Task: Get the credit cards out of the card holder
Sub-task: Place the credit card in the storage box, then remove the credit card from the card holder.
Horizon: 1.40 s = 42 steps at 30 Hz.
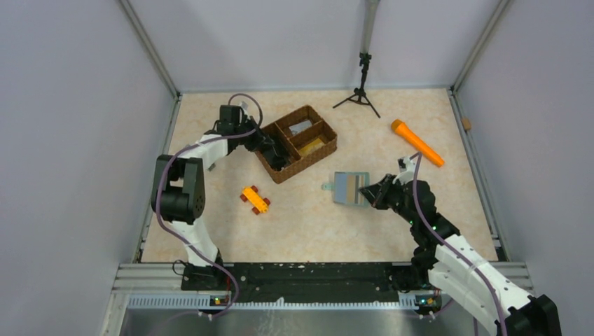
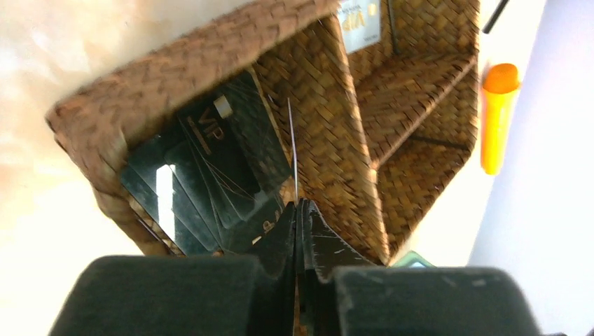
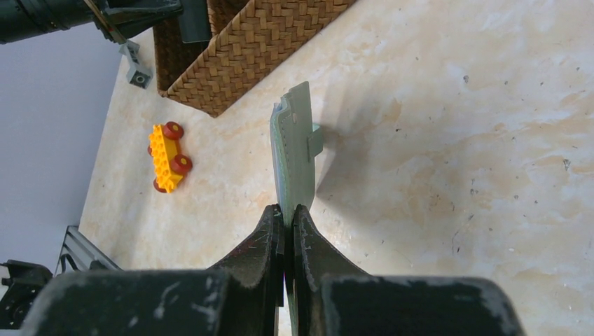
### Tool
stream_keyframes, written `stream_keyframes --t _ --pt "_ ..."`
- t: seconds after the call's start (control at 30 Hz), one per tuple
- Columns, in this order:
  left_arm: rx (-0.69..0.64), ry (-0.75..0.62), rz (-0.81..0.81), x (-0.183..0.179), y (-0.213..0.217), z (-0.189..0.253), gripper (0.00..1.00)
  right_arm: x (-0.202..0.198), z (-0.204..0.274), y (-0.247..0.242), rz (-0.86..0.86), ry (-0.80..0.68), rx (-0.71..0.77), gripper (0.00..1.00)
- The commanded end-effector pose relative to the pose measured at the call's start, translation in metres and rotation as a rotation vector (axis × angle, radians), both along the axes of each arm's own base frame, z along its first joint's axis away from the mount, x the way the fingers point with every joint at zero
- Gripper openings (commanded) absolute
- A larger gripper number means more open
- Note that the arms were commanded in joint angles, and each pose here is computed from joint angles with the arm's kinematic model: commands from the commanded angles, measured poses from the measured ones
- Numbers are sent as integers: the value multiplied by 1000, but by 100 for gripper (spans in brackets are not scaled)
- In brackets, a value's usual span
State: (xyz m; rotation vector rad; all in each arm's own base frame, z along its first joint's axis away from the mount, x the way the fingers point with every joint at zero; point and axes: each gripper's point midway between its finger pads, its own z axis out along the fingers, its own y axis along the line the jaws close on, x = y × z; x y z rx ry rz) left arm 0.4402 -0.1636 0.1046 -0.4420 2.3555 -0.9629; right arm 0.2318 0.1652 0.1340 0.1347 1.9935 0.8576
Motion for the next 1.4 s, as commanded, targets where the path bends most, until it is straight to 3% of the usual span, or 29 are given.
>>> stream_keyframes --t 0.0,0.1,0.23,0.57,0.7,0.73,0.77,1.03,1.37 --pt "133 -25 12 20 14 1 12 10 34 3 -6 -99 47 0" --pt "197 -26 9 12 21 5 35 9 40 4 11 -123 44 0" --pt "228 -92 -33 -2 24 34 56 8 35 5 14 -102 56 0" --pt "194 -142 -135 -64 18 86 69 4 53 17 45 -84 157 0" --pt "121 -219 -262 -110 -6 119 74 -1 61 25 74 -55 226 0" --pt "102 -242 -301 -124 -15 127 80 -4 65 28 91 -52 252 0" --pt "78 -273 -352 -140 -28 134 97 -6 68 32 111 -48 284 0" --pt "-261 -404 -504 -210 -74 139 99 -36 95 56 284 0 596 0" --pt "-326 -488 -504 -240 -72 135 99 -64 113 63 422 33 701 0"
